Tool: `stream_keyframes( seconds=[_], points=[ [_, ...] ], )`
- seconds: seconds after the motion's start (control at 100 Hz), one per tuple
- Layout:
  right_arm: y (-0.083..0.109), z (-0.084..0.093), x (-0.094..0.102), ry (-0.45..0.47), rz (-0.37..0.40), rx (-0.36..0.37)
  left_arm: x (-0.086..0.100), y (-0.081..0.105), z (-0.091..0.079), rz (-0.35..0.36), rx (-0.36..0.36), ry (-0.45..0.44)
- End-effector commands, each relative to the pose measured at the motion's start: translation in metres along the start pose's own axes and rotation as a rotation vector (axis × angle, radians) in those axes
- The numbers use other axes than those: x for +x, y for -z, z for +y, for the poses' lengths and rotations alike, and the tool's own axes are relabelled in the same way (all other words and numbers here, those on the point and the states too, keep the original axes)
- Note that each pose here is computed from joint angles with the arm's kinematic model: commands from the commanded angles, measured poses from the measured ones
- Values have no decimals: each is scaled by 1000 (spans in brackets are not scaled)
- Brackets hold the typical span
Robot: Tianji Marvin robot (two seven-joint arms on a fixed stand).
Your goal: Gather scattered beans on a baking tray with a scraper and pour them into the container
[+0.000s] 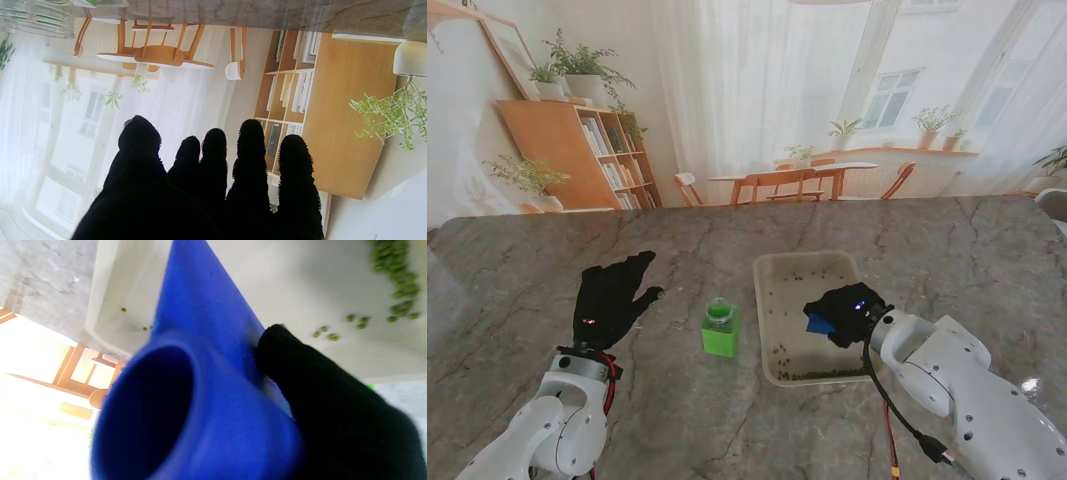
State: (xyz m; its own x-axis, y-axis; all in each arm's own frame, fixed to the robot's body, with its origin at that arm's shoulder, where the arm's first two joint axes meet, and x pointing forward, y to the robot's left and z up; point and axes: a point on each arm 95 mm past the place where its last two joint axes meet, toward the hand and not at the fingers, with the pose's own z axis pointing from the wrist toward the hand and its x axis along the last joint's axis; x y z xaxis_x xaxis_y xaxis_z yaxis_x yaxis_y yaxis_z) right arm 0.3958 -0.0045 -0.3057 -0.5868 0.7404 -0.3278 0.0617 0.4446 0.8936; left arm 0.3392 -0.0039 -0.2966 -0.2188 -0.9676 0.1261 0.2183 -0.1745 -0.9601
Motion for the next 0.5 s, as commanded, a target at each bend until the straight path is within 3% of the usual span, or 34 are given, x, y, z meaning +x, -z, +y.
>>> stream_keyframes(
  seconds=[0.0, 0.28, 0.49],
  points=[
    [-8, 2, -10, -4, -34, -1, 3, 2, 1, 2, -4, 9],
    [-39, 3, -29, 35, -115, -38, 3, 2, 1, 6, -8, 9],
    [-63, 2, -42, 36, -145, -11, 5, 1, 1, 17, -8, 6]
  ],
)
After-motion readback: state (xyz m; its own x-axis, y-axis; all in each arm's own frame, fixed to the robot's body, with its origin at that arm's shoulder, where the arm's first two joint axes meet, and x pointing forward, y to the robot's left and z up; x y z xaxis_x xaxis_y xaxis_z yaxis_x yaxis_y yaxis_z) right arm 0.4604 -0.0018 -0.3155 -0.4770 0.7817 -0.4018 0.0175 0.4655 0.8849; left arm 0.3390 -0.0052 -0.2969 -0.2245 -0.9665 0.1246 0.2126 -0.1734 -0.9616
